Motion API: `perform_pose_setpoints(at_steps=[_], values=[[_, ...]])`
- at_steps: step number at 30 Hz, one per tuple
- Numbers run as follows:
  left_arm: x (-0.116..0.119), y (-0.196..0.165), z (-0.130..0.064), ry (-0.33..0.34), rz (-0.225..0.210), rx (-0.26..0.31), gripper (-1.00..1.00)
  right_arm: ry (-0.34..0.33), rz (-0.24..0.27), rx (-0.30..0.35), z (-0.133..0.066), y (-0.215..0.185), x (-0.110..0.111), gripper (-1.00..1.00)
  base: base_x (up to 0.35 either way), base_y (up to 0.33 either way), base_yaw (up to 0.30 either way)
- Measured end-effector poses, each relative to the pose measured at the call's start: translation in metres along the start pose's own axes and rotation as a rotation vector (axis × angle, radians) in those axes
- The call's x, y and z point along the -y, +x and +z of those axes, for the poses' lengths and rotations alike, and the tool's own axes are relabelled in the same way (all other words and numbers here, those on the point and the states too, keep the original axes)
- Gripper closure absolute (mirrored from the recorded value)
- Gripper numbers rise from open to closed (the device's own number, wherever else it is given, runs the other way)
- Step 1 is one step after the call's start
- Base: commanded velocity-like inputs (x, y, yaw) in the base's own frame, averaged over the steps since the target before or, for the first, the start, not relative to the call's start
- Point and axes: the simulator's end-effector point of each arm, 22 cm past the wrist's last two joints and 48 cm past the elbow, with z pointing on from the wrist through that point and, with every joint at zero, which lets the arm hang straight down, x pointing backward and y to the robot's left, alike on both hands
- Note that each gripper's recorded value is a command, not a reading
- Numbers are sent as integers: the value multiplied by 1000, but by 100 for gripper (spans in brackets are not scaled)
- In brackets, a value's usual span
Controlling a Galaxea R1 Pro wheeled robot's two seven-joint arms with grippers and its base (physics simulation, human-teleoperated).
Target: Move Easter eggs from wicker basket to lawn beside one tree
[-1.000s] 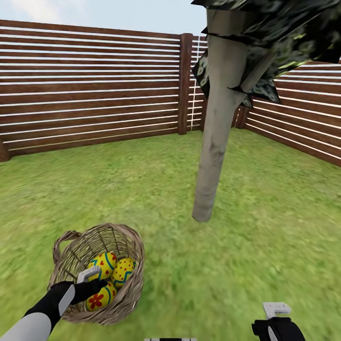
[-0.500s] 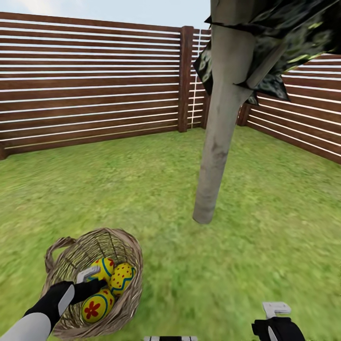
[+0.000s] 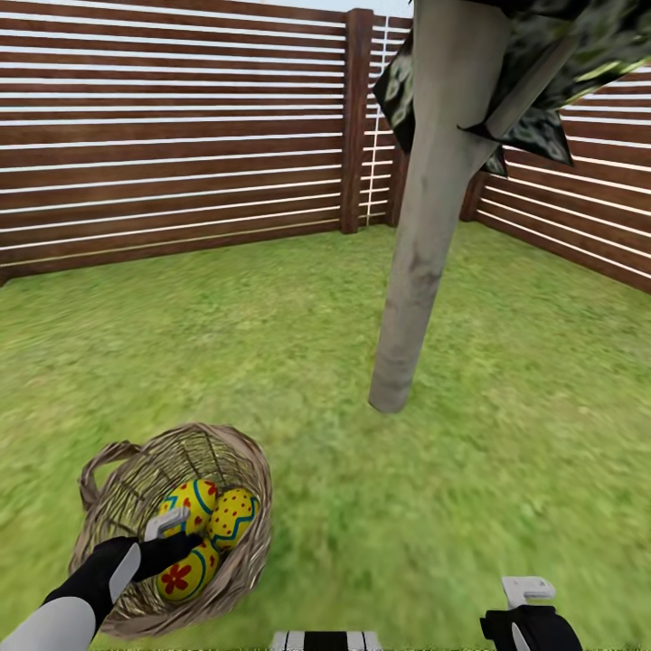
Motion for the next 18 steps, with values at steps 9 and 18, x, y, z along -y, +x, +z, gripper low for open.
perform_pose_setpoints(at_steps=[9, 18], values=[[-2, 12, 11, -6, -3, -26, 100, 1, -9, -27, 8, 10, -2, -100, 0, 0, 0], [3, 12, 11, 2, -8, -23, 100, 3, -8, -24, 8, 9, -1, -100, 0, 0, 0]])
